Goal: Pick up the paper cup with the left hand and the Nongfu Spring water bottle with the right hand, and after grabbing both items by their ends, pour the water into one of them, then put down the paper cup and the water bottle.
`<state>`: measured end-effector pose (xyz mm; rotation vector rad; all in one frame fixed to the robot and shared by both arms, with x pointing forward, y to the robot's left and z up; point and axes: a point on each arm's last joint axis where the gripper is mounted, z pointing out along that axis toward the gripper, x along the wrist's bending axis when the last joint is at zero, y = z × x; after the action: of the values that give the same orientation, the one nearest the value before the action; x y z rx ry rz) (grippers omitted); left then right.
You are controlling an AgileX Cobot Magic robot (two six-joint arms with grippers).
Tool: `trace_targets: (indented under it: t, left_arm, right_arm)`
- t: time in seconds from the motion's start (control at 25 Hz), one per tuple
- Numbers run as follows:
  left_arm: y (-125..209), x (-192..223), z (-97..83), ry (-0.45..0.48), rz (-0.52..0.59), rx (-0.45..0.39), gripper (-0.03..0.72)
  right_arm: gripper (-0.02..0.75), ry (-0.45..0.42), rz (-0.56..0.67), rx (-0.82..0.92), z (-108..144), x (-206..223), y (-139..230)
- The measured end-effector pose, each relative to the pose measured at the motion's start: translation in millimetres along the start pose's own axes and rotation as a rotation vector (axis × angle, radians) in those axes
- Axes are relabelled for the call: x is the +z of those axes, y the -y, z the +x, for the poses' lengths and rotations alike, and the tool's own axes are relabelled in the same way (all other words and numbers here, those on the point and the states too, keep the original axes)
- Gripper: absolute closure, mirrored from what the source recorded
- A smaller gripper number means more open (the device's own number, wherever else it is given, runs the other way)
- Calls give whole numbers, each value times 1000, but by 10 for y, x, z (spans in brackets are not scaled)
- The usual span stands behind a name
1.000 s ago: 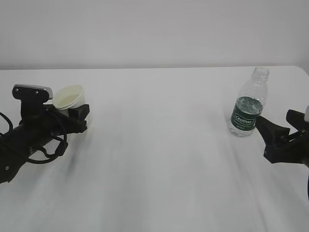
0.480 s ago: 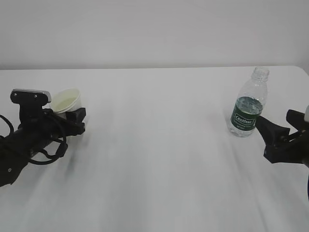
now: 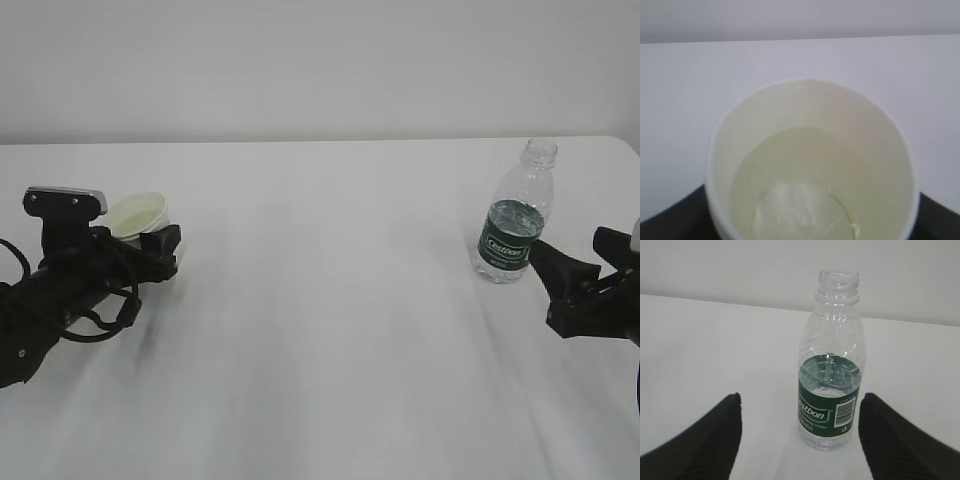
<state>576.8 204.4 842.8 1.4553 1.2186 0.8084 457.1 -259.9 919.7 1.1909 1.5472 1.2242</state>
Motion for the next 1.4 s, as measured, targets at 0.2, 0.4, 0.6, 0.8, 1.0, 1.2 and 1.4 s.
trace_targets:
  t: [0.2, 0.4, 0.6, 0.8, 1.0, 1.2, 1.4]
  left_arm:
    - [-4, 0, -14, 16, -4, 7, 142]
    - [-4, 0, -32, 36, -4, 18, 100]
    - [-3, 0, -34, 38, -4, 19, 95]
    - [14, -21, -35, 39, 2, 19, 95]
    - [100, -114, -30, 39, 42, 19, 95]
    - [195, -229, -41, 55, 92, 26, 95]
    - [152, -357, -56, 64, 99, 29, 96]
  right_arm:
    - [184, 0, 0, 0, 0, 0, 0]
    - [184, 0, 0, 0, 0, 0, 0]
    - [184, 0, 0, 0, 0, 0, 0]
    - [184, 0, 0, 0, 0, 0, 0]
    - [184, 0, 0, 0, 0, 0, 0]
    - [184, 0, 0, 0, 0, 0, 0]
    - [184, 0, 0, 0, 0, 0, 0]
